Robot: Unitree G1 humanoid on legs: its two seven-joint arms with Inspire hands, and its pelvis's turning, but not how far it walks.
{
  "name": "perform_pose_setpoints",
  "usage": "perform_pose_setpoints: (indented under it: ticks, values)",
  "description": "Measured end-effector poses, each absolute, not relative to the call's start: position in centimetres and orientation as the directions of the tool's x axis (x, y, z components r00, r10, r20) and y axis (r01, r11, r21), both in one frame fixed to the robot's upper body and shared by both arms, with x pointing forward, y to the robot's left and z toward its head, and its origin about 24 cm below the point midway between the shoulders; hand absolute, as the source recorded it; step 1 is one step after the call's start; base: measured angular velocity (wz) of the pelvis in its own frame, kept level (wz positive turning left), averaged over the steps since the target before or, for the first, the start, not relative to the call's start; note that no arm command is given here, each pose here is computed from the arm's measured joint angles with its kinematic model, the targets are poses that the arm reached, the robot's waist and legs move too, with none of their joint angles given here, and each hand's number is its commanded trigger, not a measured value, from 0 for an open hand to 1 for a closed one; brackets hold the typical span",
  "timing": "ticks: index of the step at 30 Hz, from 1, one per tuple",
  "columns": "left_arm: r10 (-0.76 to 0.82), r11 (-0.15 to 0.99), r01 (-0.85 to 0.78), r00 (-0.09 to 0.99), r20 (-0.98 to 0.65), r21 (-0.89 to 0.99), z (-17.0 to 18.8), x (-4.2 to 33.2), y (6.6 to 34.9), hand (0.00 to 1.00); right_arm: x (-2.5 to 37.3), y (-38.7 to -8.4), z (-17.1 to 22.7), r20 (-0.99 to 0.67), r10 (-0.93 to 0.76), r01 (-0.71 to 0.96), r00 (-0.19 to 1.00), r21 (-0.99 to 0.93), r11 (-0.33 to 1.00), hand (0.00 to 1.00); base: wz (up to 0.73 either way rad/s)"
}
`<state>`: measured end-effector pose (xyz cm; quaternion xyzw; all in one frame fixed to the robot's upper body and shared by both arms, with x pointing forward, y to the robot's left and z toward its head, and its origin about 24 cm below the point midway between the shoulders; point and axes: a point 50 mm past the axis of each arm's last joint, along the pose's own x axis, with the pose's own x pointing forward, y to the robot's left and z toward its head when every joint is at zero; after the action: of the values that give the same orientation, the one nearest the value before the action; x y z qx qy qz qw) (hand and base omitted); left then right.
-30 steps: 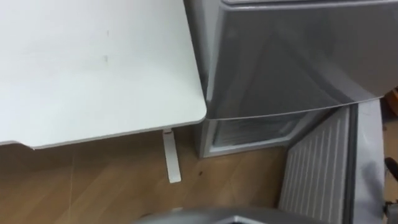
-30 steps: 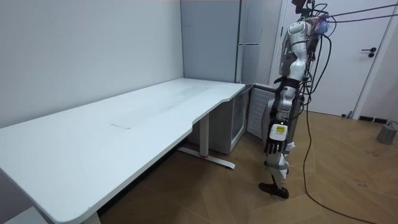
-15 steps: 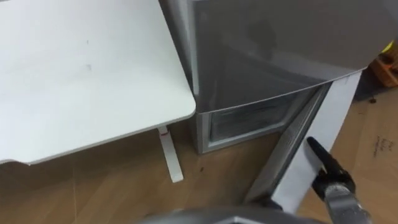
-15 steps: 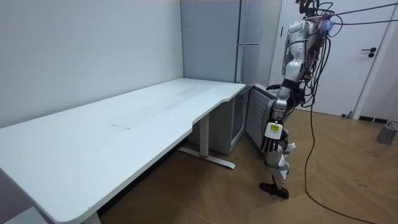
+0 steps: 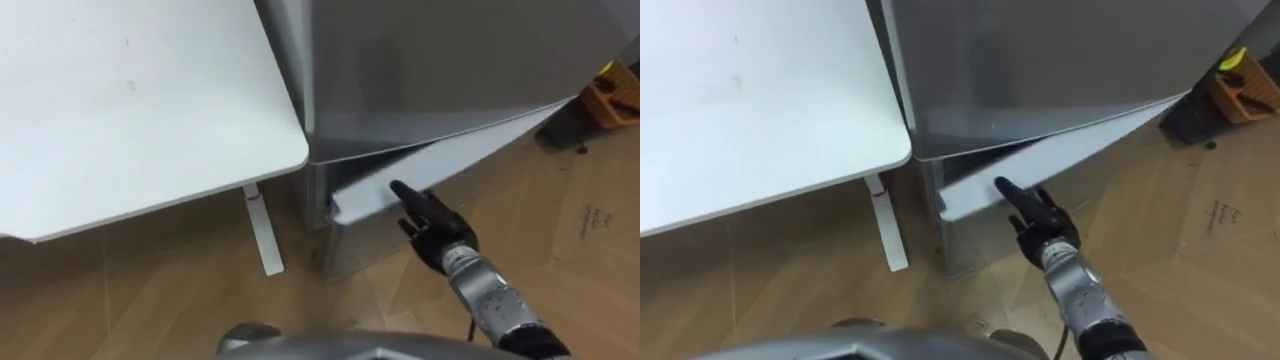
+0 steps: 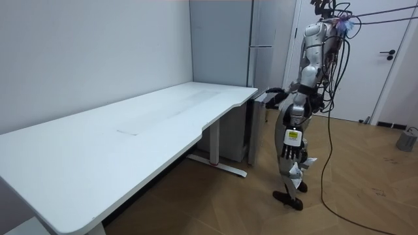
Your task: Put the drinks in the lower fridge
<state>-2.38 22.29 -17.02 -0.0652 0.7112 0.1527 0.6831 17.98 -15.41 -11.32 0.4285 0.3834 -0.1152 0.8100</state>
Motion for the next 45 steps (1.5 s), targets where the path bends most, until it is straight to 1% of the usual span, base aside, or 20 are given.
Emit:
perform_pose_setpoints:
  ticks: [4, 6, 12, 17, 20, 21, 23, 26, 29, 32, 34, 37, 42, 45]
  values:
    - [0.098, 0.941, -0.318, -0.067, -0.993, 0.114, -17.1, -2.4, 21.8, 0.0, 19.2, -13.6, -10.7, -0.683, 0.244, 0.44, 0.688, 0.66, 0.609, 0.0, 0.12]
    - [0.1, 0.941, -0.317, -0.069, -0.993, 0.117, -17.1, -2.4, 21.8, 0.0, 19.3, -13.3, -10.6, -0.676, 0.26, 0.424, 0.689, 0.667, 0.613, 0.0, 0.12]
    - [0.097, 0.939, -0.32, -0.095, -0.991, 0.123, -17.1, -2.9, 21.3, 0.0, 19.1, -13.0, -10.7, -0.681, 0.307, 0.404, 0.664, 0.673, 0.619, 0.0, 0.03]
    - [0.097, 0.939, -0.323, -0.082, -0.992, 0.118, -17.0, -2.6, 21.4, 0.0, 18.9, -13.0, -10.9, -0.693, 0.322, 0.389, 0.645, 0.66, 0.643, 0.0, 0.09]
    - [0.092, 0.939, -0.325, -0.081, -0.992, 0.113, -17.0, -2.6, 21.4, 0.0, 18.6, -13.3, -11.3, -0.715, 0.316, 0.358, 0.623, 0.621, 0.698, 0.0, 0.11]
    - [0.086, 0.939, -0.325, -0.082, -0.993, 0.109, -17.0, -2.7, 21.4, 0.0, 18.4, -13.7, -11.6, -0.727, 0.309, 0.335, 0.613, 0.594, 0.731, 0.0, 0.26]
    - [0.079, 0.939, -0.329, -0.083, -0.993, 0.102, -17.0, -2.8, 21.4, 0.0, 17.7, -14.6, -12.4, -0.762, 0.28, 0.343, 0.584, 0.544, 0.766, 0.0, 0.27]
    - [0.072, 0.936, -0.337, -0.09, -0.993, 0.099, -17.0, -3.1, 21.5, 0.0, 15.4, -17.5, -14.1, -0.849, 0.194, 0.362, 0.491, 0.401, 0.841, 0.0, 0.28]
    - [0.09, 0.934, -0.336, -0.098, -0.991, 0.118, -16.9, -3.4, 22.1, 0.0, 11.9, -21.8, -15.4, -0.938, 0.049, 0.383, 0.344, 0.188, 0.904, 0.0, 0.44]
    - [0.126, 0.93, -0.337, -0.085, -0.988, 0.147, -16.7, -2.8, 23.4, 0.0, 9.7, -23.5, -15.8, -0.966, -0.013, 0.353, 0.257, 0.082, 0.932, 0.0, 0.59]
    - [0.155, 0.922, -0.35, -0.066, -0.986, 0.168, -16.6, -2.5, 24.2, 0.0, 7.4, -24.7, -16.1, -0.982, -0.05, 0.3, 0.181, 0.007, 0.954, 0.0, 0.37]
    - [0.164, 0.916, -0.364, -0.05, -0.985, 0.171, -16.5, -2.2, 24.4, 0.0, 5.4, -25.0, -16.3, -0.991, -0.062, 0.235, 0.117, -0.033, 0.971, 0.0, 0.11]
    - [0.158, 0.913, -0.374, -0.042, -0.986, 0.163, -16.6, -2.0, 24.2, 0.0, 5.4, -25.0, -16.4, -0.991, -0.064, 0.2, 0.113, -0.04, 0.979, 0.0, 0.15]
    - [0.166, 0.91, -0.374, -0.062, -0.984, 0.177, -16.6, -2.5, 24.2, 0.0, 5.3, -24.8, -16.4, -0.992, -0.059, 0.179, 0.108, -0.039, 0.983, 0.0, 0.22]
